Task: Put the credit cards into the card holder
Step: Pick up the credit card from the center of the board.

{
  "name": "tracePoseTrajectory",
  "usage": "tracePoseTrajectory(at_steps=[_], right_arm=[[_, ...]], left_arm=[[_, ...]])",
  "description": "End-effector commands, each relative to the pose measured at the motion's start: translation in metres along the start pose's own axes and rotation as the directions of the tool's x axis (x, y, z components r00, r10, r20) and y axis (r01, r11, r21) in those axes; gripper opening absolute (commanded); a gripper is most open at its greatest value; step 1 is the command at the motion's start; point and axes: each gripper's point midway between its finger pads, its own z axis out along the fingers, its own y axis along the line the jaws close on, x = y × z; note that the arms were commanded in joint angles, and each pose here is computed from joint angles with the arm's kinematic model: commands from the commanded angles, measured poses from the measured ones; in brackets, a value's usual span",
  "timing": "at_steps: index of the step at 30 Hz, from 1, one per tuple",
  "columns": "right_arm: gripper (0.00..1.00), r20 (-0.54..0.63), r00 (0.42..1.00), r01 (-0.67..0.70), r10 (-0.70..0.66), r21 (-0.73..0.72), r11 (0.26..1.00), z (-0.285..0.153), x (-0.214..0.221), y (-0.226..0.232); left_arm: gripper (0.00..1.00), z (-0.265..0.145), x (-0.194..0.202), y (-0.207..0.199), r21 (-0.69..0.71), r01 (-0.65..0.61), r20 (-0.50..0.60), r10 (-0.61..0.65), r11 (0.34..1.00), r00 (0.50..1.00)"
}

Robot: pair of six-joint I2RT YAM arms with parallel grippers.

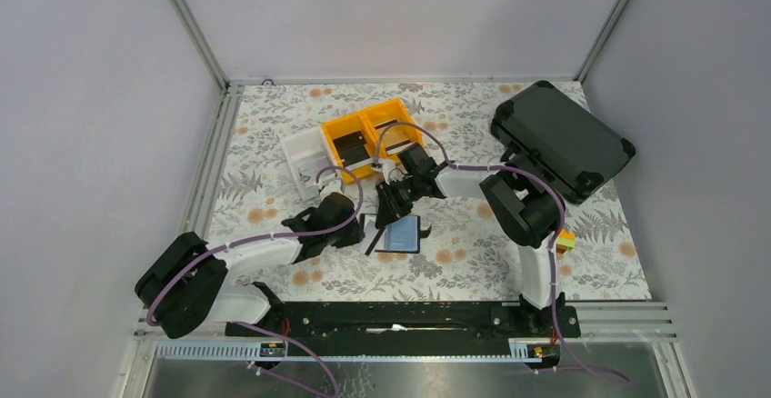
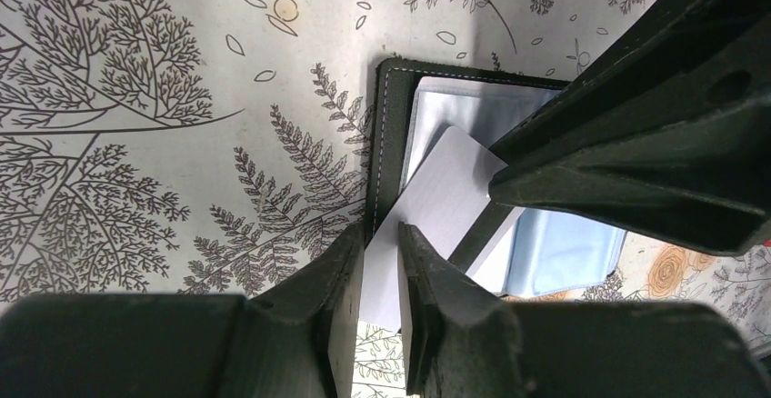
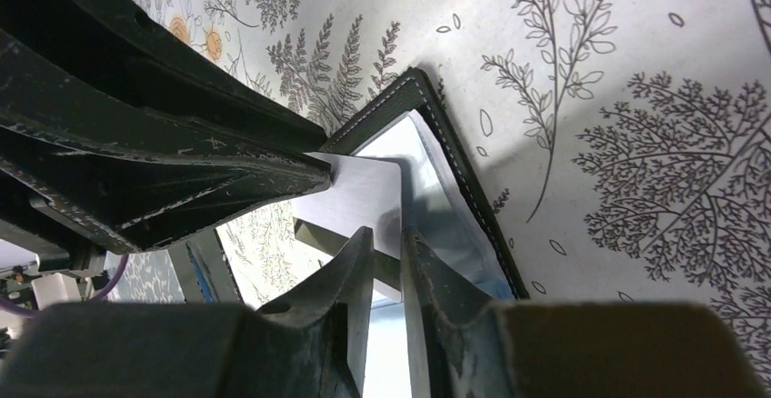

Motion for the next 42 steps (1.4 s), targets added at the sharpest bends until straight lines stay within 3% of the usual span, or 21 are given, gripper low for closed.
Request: tracePoseTrajectory(at_steps=[1, 8, 10, 13, 16, 18, 21, 25, 31, 36, 38, 42], right_arm=[[0.21, -0.002, 0.999, -0.044, 0.044, -0.009, 0.999, 0.005, -0.002, -0.002], [0.0, 0.037, 0.994, -0.101, 0.103, -0.05, 0.994, 0.007, -0.006, 0.006], [0.0, 0.055, 0.992, -0.111, 0.115, -0.066, 0.992, 0.004, -0.01, 0.01], [0.0, 0.097, 0.989, -0.107, 0.115, -0.086, 0.991, -0.009, -0.02, 0.019], [0.0, 0.142, 0.984, -0.094, 0.108, -0.103, 0.99, -0.03, -0.031, 0.028], [0.0, 0.166, 0.981, -0.085, 0.104, -0.116, 0.99, -0.044, -0.035, 0.033], [0.0, 0.183, 0.979, -0.061, 0.089, -0.153, 0.986, -0.059, -0.037, 0.046], [0.0, 0.183, 0.982, -0.004, 0.042, -0.206, 0.979, -0.075, -0.034, 0.07], [0.0, 0.213, 0.976, 0.09, -0.037, -0.245, 0.965, -0.103, -0.031, 0.104], [0.0, 0.22, 0.971, 0.164, -0.097, -0.308, 0.937, -0.123, -0.026, 0.134], [0.0, 0.234, 0.964, 0.196, -0.123, -0.321, 0.927, -0.13, -0.026, 0.144], [0.0, 0.235, 0.961, 0.223, -0.149, -0.335, 0.915, -0.138, -0.024, 0.154]], left_arm=[[0.22, 0.006, 0.032, 0.042, -0.118, -0.039, -0.084, 0.029, 0.992, 0.996], [0.21, 0.005, 0.031, 0.042, -0.108, -0.034, -0.07, 0.027, 0.994, 0.997], [0.25, 0.003, 0.028, 0.039, -0.096, -0.035, -0.059, 0.029, 0.995, 0.998], [0.42, -0.01, 0.011, 0.029, -0.065, -0.051, -0.007, 0.051, 0.997, 0.999], [0.72, -0.039, -0.018, 0.008, 0.017, -0.082, 0.094, 0.081, 0.996, 0.992], [0.86, -0.06, -0.034, -0.005, 0.081, -0.104, 0.16, 0.09, 0.991, 0.983], [0.98, -0.091, -0.053, -0.025, 0.199, -0.142, 0.251, 0.09, 0.97, 0.964], [0.99, -0.12, -0.054, -0.053, 0.376, -0.214, 0.24, 0.128, 0.901, 0.962], [0.99, -0.136, -0.058, -0.069, 0.505, -0.219, 0.222, 0.119, 0.835, 0.968], [0.98, -0.156, -0.056, -0.097, 0.671, -0.246, 0.211, 0.138, 0.7, 0.968], [0.91, -0.161, -0.05, -0.104, 0.713, -0.254, 0.189, 0.17, 0.653, 0.967], [0.65, -0.169, -0.04, -0.115, 0.778, -0.242, 0.148, 0.205, 0.579, 0.968]])
